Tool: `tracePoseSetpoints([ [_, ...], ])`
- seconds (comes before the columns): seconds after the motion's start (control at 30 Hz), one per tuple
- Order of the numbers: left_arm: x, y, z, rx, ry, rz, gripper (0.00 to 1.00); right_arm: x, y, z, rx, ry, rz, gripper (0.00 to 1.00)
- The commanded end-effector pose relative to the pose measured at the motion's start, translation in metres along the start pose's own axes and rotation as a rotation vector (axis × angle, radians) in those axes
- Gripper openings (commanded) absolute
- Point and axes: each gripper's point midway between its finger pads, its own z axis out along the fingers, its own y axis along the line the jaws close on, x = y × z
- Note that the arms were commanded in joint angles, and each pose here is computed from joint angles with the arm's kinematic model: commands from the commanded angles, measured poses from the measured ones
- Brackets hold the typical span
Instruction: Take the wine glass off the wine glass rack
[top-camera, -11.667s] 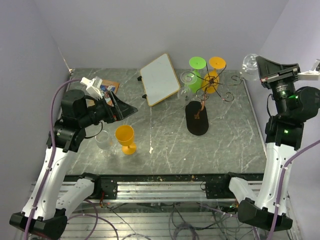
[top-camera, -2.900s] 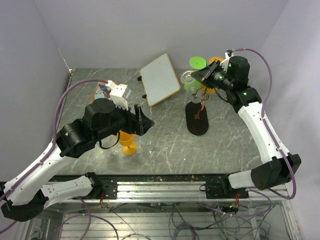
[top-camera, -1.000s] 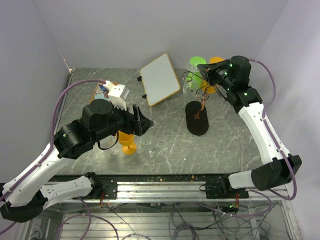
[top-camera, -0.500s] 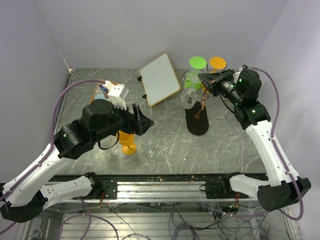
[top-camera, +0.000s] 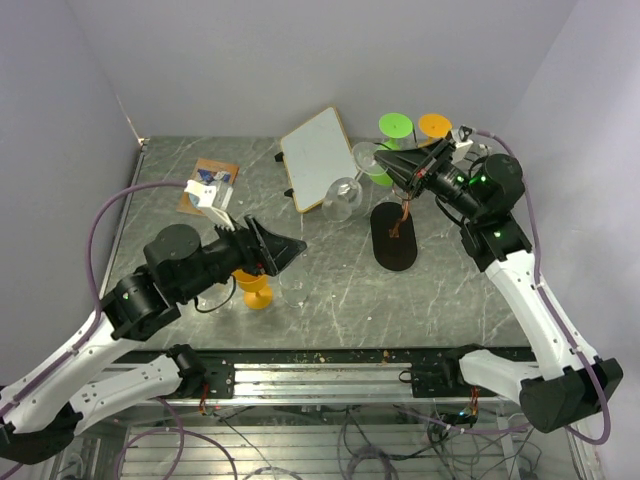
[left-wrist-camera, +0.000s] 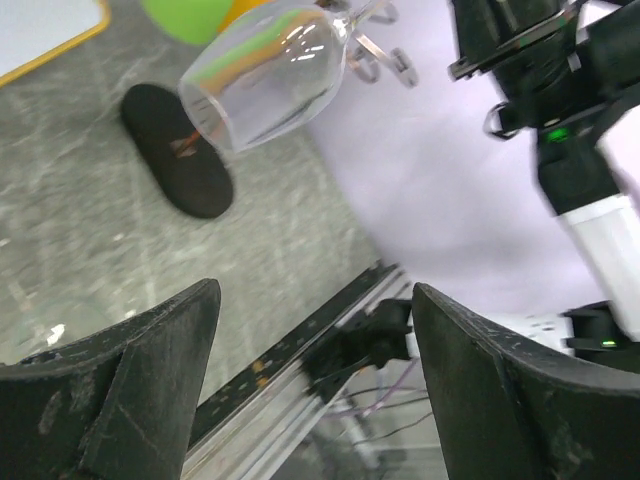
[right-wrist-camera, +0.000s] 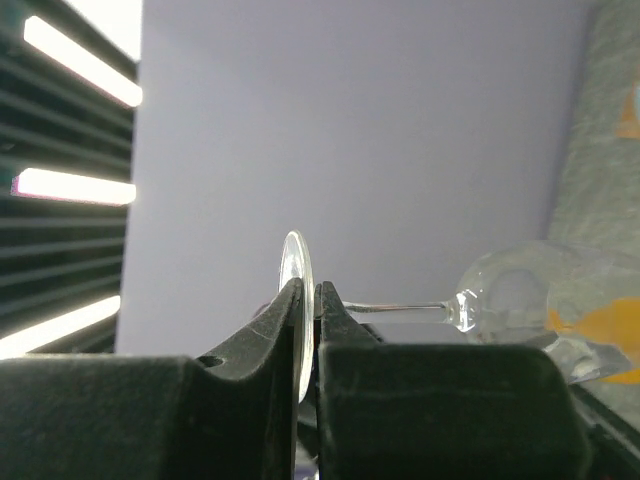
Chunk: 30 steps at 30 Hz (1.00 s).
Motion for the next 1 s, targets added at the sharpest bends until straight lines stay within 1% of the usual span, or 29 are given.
tracePoseSetpoints([
  [0.0, -0.034, -0.049, -0.009, 0.266, -0.173, -0.123, 0.88, 0.027, 0.072, -0.023, -0.245, 0.092, 0.051, 0.0],
  [0.13, -0.042, -0.045, -0.013, 0.25, -0.222, -0.175, 0.89, 0.033, 0.097, -0.036, -0.334, 0.127, 0.119, 0.0],
  [0.3, -0.05, -0.046, -0.013, 0.274, -0.28, -0.222, 0.9, 0.043, 0.11, -0.047, -0.408, 0.202, 0.19, 0.0],
  [0.43, -0.05, -0.053, -0.009, 0.319, -0.282, -0.243, 0.9, 0.051, 0.112, -0.053, -0.442, 0.259, 0.249, 0.0],
  [0.6, -0.051, -0.065, -0.006, 0.389, -0.283, -0.243, 0.88, 0.06, 0.114, -0.058, -0.462, 0.298, 0.286, 0.0],
  [0.8, -0.052, -0.082, -0.007, 0.524, -0.301, -0.271, 0.85, 0.064, 0.118, -0.063, -0.482, 0.318, 0.31, 0.0],
  [0.97, -0.054, -0.099, -0.018, 0.666, -0.325, -0.271, 0.73, 0.064, 0.122, -0.065, -0.502, 0.317, 0.319, 0.0],
])
